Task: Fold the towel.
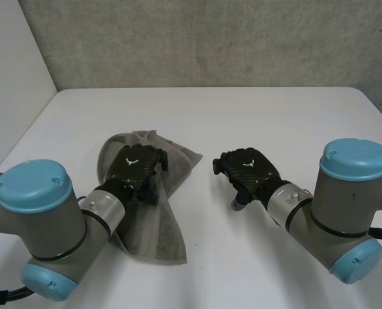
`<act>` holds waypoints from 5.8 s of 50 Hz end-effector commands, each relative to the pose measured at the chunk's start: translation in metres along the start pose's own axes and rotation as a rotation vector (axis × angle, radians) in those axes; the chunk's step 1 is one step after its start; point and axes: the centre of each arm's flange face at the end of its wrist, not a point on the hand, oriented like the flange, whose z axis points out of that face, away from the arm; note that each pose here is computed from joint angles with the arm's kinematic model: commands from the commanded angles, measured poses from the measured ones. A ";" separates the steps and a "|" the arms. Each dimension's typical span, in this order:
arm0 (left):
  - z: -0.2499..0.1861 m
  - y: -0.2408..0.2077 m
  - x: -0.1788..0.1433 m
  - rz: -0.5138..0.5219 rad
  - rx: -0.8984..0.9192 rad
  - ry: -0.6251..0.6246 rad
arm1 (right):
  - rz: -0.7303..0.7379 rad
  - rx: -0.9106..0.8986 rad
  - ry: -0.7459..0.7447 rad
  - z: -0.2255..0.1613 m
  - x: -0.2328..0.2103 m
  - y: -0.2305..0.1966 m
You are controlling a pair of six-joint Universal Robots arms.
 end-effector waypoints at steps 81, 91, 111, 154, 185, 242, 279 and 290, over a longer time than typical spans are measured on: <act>0.031 0.019 -0.138 0.200 -0.078 -0.049 | -0.154 0.068 0.002 0.003 -0.109 -0.019; 0.031 0.015 -0.107 0.215 -0.064 0.021 | -0.242 -0.101 0.016 -0.025 -0.058 -0.011; 0.043 0.016 -0.054 0.259 -0.037 0.120 | -0.251 -0.223 0.031 -0.068 0.007 0.015; 0.043 0.027 -0.045 0.249 -0.112 0.083 | -0.286 -0.265 0.220 -0.087 0.096 0.018; 0.048 0.028 -0.034 0.270 -0.088 0.106 | -0.275 -0.262 0.203 -0.083 0.099 0.009; -0.025 -0.223 -0.053 0.369 0.422 -0.188 | -0.374 0.259 0.470 -0.091 0.128 -0.233; 0.053 -0.183 -0.089 0.317 0.258 -0.195 | -0.398 0.179 0.354 -0.006 0.144 -0.199; 0.030 -0.287 -0.100 0.237 0.711 -0.299 | -0.293 0.607 0.502 -0.021 0.164 -0.271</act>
